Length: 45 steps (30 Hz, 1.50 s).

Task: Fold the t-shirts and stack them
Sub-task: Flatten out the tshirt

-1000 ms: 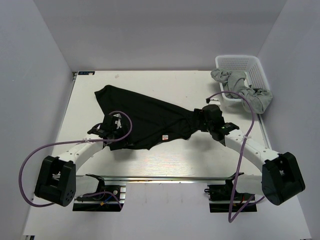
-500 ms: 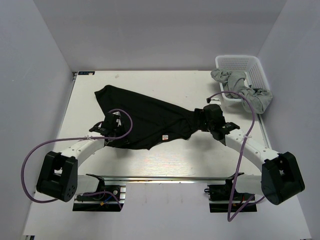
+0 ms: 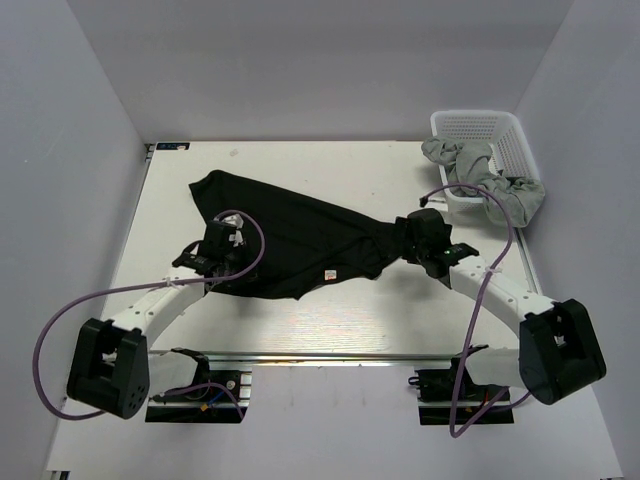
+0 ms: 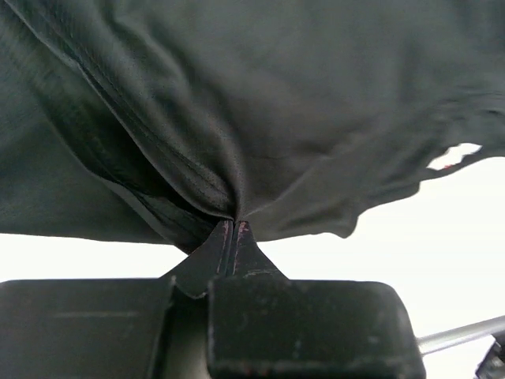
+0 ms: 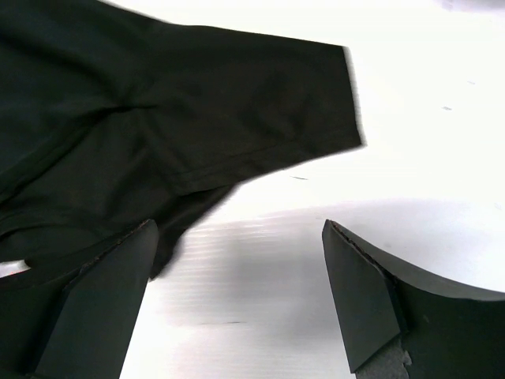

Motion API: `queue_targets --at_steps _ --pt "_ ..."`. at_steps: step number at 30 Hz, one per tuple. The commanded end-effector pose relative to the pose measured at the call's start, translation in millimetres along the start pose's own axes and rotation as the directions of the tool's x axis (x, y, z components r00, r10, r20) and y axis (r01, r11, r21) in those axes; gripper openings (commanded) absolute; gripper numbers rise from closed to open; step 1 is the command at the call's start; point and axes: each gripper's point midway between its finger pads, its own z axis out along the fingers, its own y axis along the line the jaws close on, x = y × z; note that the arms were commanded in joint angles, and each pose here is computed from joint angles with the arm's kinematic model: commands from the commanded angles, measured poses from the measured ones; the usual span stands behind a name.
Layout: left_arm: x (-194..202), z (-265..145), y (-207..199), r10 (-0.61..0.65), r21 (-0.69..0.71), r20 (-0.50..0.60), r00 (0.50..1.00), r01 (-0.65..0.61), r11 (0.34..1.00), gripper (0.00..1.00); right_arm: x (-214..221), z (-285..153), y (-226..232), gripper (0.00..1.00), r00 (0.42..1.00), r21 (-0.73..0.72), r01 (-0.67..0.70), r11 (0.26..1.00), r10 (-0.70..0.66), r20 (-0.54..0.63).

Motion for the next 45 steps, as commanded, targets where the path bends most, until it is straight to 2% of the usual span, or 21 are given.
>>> queue_targets --at_steps 1,7,8,9,14,22,25,28,31,32,38,40,41,45 --pt "-26.1 -24.5 -33.1 0.04 0.133 0.1 0.994 -0.054 0.99 0.0 -5.0 4.2 -28.1 0.9 0.999 0.142 -0.046 0.989 0.044 0.017" --pt "-44.8 -40.3 -45.7 0.081 0.171 0.175 0.981 -0.111 0.979 0.0 -12.2 19.7 -51.0 0.9 0.996 0.229 -0.082 0.97 0.084 0.003" --pt "-49.1 -42.7 -47.9 0.093 0.173 0.188 0.978 -0.126 0.977 0.0 -1.4 29.0 -57.4 0.9 0.996 0.263 -0.061 0.963 0.076 -0.047" --pt "-47.9 -43.1 -49.7 0.094 0.184 0.183 0.979 -0.128 0.975 0.0 -12.4 30.8 -60.1 0.9 0.995 0.277 -0.081 0.958 0.095 -0.037" --pt "-53.0 -44.8 -57.2 0.106 0.216 0.207 0.973 -0.151 0.965 0.0 -7.1 51.7 -66.3 0.9 0.988 0.297 -0.057 0.953 0.097 -0.121" --pt "-48.6 -42.0 -57.6 0.117 0.23 0.201 0.973 -0.163 0.959 0.0 -18.1 74.7 -73.2 0.9 0.984 0.317 -0.056 0.947 0.106 -0.142" --pt "-48.6 -42.0 -57.6 0.117 0.23 0.201 0.973 -0.163 0.959 0.0 -13.6 81.0 -75.8 0.79 0.979 0.326 -0.03 0.945 0.094 -0.181" --pt "-47.6 -41.4 -55.2 0.116 0.219 0.197 0.974 -0.159 0.963 0.0 -5.9 85.9 -76.1 0.79 0.974 0.326 -0.017 0.945 0.09 -0.208" --pt "-48.6 -41.0 -53.6 0.115 0.21 0.201 0.973 -0.157 0.965 0.0 3.9 87.9 -75.2 0.73 0.967 0.324 -0.028 0.946 0.108 -0.23" --pt "-48.7 -41.0 -53.6 0.115 0.21 0.201 0.973 -0.157 0.965 0.0 10.6 87.7 -75.0 0.61 0.962 0.317 -0.027 0.948 0.11 -0.248" --pt "-46.5 -38.2 -50.3 0.114 0.195 0.188 0.975 -0.151 0.969 0.0 33.7 92.1 -69.9 0.25 0.944 0.289 -0.034 0.957 0.126 -0.305" --pt "-50.6 -39.8 -51.0 0.113 0.19 0.2 0.973 -0.152 0.97 0.0 33.2 94.1 -68.2 0.06 0.943 0.283 -0.042 0.958 0.131 -0.305" --pt "-48.7 -39.5 -49.9 0.114 0.187 0.192 0.975 -0.15 0.971 0.0 33.6 92.5 -64.4 0.0 0.941 0.263 -0.051 0.964 0.134 -0.31" --pt "-57.1 -43.8 -53.4 0.112 0.187 0.215 0.97 -0.154 0.97 0.0 11.8 85.7 -55.6 0.0 0.961 0.207 -0.061 0.976 0.114 -0.252"
